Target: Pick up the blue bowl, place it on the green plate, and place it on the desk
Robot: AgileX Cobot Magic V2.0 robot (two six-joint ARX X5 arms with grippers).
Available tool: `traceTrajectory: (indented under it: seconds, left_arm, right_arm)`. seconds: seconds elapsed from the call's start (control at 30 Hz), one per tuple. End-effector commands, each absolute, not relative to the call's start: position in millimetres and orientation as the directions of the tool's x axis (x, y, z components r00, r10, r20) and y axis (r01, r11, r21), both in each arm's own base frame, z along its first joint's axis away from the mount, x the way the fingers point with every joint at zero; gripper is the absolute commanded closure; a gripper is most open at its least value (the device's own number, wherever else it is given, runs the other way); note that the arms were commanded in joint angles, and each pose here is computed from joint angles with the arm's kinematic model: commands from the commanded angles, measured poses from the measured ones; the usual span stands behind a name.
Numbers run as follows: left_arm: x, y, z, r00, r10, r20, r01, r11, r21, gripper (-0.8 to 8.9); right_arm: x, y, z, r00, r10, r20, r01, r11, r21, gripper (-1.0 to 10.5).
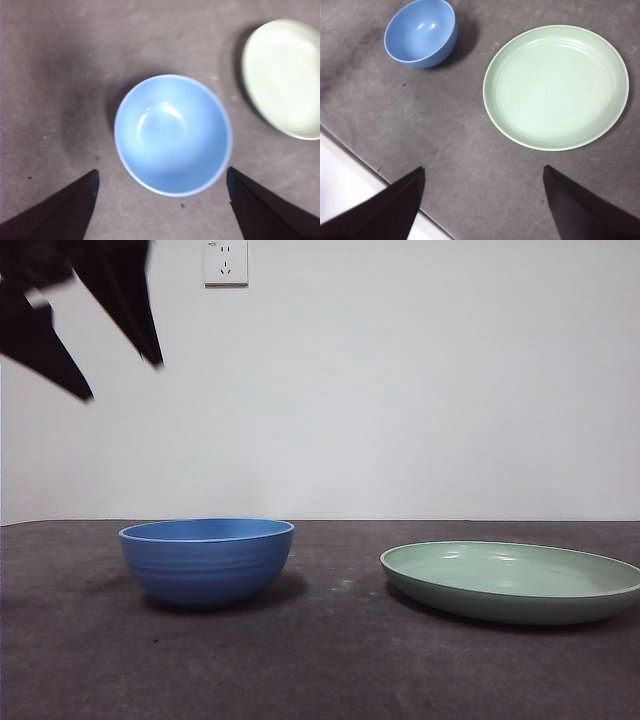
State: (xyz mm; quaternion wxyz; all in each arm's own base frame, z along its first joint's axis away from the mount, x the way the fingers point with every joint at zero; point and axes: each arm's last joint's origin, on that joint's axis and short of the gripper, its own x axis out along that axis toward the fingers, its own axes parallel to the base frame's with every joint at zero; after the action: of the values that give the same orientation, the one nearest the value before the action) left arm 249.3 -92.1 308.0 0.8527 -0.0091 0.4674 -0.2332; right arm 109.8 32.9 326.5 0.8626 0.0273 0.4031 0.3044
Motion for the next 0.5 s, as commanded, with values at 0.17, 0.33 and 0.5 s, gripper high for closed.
traceTrajectory:
  seconds: [0.17,0.33,0.5]
  left_arm:
    - [298.0,-111.4,254.8,0.370,-0.295,-0.881,0.343,0.925,-0.165,4.08]
    - [318.9,-119.1,217.1,0.311,-0.270,-0.911,0.332,0.929,-0.162,4.10]
    - [325.2,-121.8,202.6,0.290,-0.259,-0.921,0.327,0.932,-0.159,5.21]
  right_arm:
    - [111.6,33.6,332.1,0.504,0.553,-0.663,-0.516,0.809,0.282,5.7]
    - [112.0,33.7,332.4,0.508,0.554,-0.660,-0.518,0.809,0.280,5.7]
    - [112.0,33.7,332.4,0.508,0.553,-0.660,-0.518,0.809,0.279,5.7]
